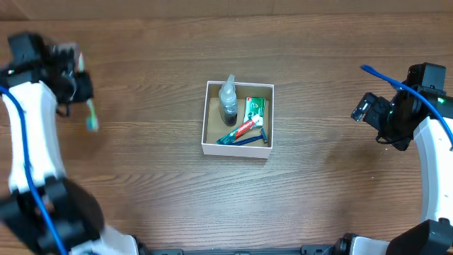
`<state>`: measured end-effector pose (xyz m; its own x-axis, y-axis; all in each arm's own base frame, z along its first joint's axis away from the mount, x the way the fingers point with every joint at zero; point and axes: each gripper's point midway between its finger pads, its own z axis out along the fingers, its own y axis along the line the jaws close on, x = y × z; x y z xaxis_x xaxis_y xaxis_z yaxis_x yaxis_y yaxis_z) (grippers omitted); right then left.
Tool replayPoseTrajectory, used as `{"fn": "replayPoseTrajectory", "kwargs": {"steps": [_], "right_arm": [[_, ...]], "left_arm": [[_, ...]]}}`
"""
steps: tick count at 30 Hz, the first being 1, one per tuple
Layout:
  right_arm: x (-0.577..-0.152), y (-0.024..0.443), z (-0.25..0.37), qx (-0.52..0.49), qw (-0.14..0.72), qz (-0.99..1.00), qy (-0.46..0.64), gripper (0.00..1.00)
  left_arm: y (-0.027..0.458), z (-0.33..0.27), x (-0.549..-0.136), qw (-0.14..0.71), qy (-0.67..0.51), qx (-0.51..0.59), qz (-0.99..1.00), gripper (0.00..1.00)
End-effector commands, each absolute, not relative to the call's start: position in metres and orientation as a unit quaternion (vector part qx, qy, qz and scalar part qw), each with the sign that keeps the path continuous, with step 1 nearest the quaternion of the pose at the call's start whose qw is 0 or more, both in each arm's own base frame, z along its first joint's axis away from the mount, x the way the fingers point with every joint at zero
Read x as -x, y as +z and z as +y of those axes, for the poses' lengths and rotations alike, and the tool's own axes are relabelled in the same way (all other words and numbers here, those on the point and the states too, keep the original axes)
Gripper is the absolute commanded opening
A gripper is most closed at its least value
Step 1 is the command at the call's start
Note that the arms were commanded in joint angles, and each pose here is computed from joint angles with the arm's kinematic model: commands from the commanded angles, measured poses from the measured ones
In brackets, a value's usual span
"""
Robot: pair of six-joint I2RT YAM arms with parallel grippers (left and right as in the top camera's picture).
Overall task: Pack container
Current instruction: 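Lower the toothbrush into the box and release it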
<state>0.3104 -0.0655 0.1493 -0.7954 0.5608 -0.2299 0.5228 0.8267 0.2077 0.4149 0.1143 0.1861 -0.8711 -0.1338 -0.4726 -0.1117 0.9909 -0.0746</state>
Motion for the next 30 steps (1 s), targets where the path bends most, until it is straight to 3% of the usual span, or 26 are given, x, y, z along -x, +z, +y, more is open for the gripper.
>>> {"fn": "replayPoseTrajectory", "kwargs": {"steps": [1, 5, 8, 11, 16, 19, 20, 21, 23, 24, 28, 30], "right_arm": [[-0.311, 0.152, -0.065, -0.282, 0.147, 0.946, 0.067, 1.0], [-0.31, 0.152, -0.064, -0.284, 0.146, 0.945, 0.067, 1.0], [-0.31, 0.152, -0.064, -0.283, 0.146, 0.945, 0.067, 1.0], [-0.31, 0.152, -0.063, -0.283, 0.145, 0.946, 0.071, 1.0], [-0.31, 0.152, -0.063, -0.283, 0.145, 0.946, 0.071, 1.0], [-0.309, 0.151, -0.063, -0.283, 0.143, 0.946, 0.071, 1.0], [-0.309, 0.151, -0.063, -0.283, 0.143, 0.946, 0.071, 1.0], [-0.309, 0.151, -0.063, -0.283, 0.143, 0.946, 0.071, 1.0], [-0.309, 0.151, -0.063, -0.283, 0.143, 0.946, 0.071, 1.0], [-0.309, 0.151, -0.063, -0.283, 0.143, 0.946, 0.071, 1.0], [-0.31, 0.152, -0.061, -0.28, 0.143, 0.946, 0.075, 1.0], [-0.315, 0.153, -0.05, -0.241, 0.15, 0.956, 0.08, 0.97]], "left_arm": [[0.266, -0.01, -0.412, 0.335, -0.076, -0.092, 0.935, 0.04], [0.281, -0.149, -0.384, 0.348, -0.1, -0.279, 0.889, 0.04], [0.26, -0.242, -0.358, 0.325, -0.133, -0.391, 0.851, 0.04], [0.208, -0.277, -0.351, 0.261, -0.137, -0.421, 0.858, 0.04], [0.118, -0.285, -0.348, 0.147, -0.123, -0.427, 0.883, 0.04], [0.102, -0.283, -0.351, 0.133, -0.111, -0.426, 0.888, 0.04], [0.102, -0.282, -0.351, 0.134, -0.107, -0.426, 0.888, 0.08], [0.105, -0.281, -0.35, 0.134, -0.107, -0.426, 0.888, 0.3], [0.121, -0.278, -0.347, 0.139, -0.107, -0.416, 0.892, 0.65], [0.141, -0.274, -0.35, 0.158, -0.101, -0.384, 0.904, 0.73], [0.233, -0.241, -0.351, 0.266, -0.07, -0.285, 0.918, 0.86], [0.275, -0.189, -0.35, 0.324, 0.008, -0.188, 0.927, 1.0]]}}
